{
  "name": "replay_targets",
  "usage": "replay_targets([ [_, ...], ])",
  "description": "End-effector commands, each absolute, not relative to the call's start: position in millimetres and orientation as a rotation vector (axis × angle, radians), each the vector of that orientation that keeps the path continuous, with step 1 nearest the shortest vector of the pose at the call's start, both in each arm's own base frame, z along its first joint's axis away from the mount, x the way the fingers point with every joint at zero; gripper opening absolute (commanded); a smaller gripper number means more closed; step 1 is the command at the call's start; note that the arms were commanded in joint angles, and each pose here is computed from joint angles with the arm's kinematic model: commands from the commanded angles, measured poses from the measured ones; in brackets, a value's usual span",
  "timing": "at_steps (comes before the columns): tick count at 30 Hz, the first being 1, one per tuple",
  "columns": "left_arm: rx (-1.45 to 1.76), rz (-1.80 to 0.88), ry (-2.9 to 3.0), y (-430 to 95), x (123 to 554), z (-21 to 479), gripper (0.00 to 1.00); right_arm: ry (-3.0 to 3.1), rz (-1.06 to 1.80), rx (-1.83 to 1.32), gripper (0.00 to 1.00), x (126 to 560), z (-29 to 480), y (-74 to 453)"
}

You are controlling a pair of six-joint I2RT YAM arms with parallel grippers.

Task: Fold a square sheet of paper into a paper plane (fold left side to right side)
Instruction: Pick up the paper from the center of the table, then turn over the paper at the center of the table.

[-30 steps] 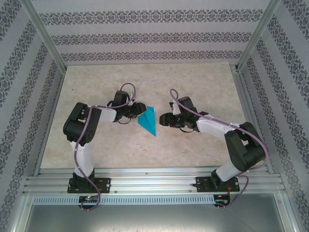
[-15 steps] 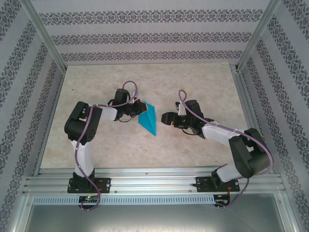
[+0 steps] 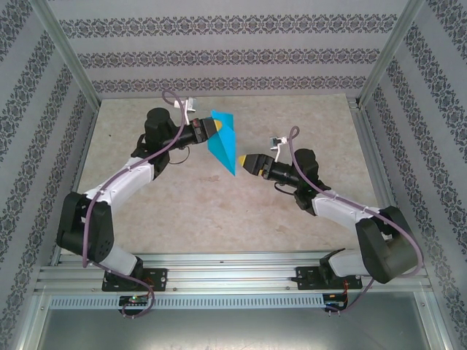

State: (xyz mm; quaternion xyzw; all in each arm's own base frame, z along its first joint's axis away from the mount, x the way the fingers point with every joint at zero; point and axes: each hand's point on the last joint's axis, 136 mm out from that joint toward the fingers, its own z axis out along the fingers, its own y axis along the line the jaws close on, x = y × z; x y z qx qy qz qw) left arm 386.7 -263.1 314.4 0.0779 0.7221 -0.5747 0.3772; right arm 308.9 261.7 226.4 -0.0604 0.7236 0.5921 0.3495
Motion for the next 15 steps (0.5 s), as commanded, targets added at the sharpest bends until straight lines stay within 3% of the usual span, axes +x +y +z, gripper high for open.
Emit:
replay_targets([
  [1, 0.242, -1.527, 1.747, -267, 376, 353, 0.0, 1.671, 1.701, -0.277, 0.98, 295, 269, 269],
  [10, 0.258, -1.541, 1.695, -265, 362, 379, 0.0, 1.706, 1.72, -0.324, 0.98, 289, 268, 290],
  [15, 0.256, -1.571, 1.671, -265, 357, 385, 0.0, 1.725, 1.74, -0.339, 0.88, 290, 273, 300],
])
